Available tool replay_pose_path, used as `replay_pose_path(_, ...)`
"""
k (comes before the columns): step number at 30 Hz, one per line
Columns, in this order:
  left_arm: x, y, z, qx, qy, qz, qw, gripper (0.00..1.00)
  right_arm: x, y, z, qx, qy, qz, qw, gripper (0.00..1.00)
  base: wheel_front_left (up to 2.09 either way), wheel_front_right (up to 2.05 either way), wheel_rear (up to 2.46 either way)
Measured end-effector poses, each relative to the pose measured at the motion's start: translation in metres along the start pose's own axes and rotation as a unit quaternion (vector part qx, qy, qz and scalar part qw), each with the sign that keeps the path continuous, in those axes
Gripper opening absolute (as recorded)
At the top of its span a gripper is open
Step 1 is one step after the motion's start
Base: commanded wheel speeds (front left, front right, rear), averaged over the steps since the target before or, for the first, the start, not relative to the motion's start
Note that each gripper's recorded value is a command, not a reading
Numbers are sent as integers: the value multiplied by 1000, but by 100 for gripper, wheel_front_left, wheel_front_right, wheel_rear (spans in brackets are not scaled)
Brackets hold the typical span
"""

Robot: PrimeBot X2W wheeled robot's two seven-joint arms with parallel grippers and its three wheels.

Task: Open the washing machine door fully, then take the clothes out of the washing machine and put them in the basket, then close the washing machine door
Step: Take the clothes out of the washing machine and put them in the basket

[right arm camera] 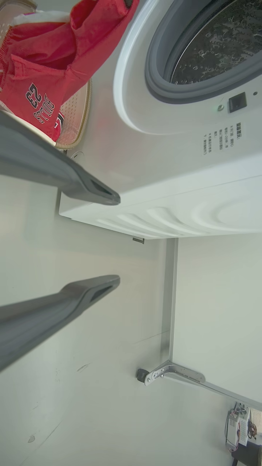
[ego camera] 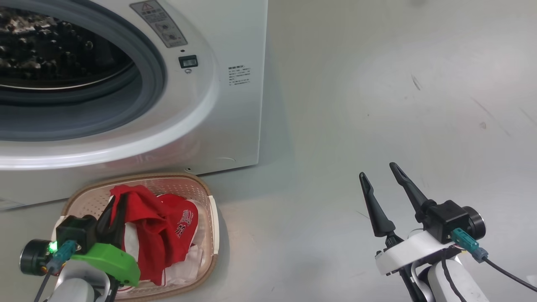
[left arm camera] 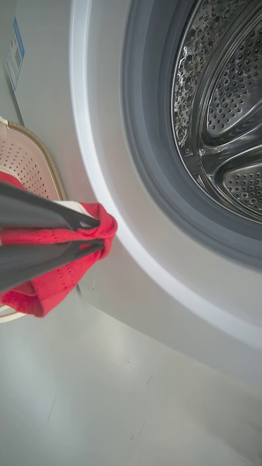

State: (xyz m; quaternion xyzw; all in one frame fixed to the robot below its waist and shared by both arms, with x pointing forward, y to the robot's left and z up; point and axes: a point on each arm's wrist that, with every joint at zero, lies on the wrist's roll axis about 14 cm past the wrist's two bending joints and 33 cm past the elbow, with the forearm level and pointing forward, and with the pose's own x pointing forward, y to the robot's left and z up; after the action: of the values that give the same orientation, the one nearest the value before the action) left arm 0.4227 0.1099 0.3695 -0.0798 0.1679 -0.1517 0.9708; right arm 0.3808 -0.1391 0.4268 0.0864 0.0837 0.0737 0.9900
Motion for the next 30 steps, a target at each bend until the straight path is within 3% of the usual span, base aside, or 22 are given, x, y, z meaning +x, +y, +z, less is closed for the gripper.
replay_pose_path(15,18,28,-69,-42,116,45,991,0,4,-27,-13,-12,22,-32,999,100,0,0,0)
replay_pose_path(30,27,56,-123,-85,209,116,967,0,12,-43,-30,-32,49,-41,997,100,0,0,0)
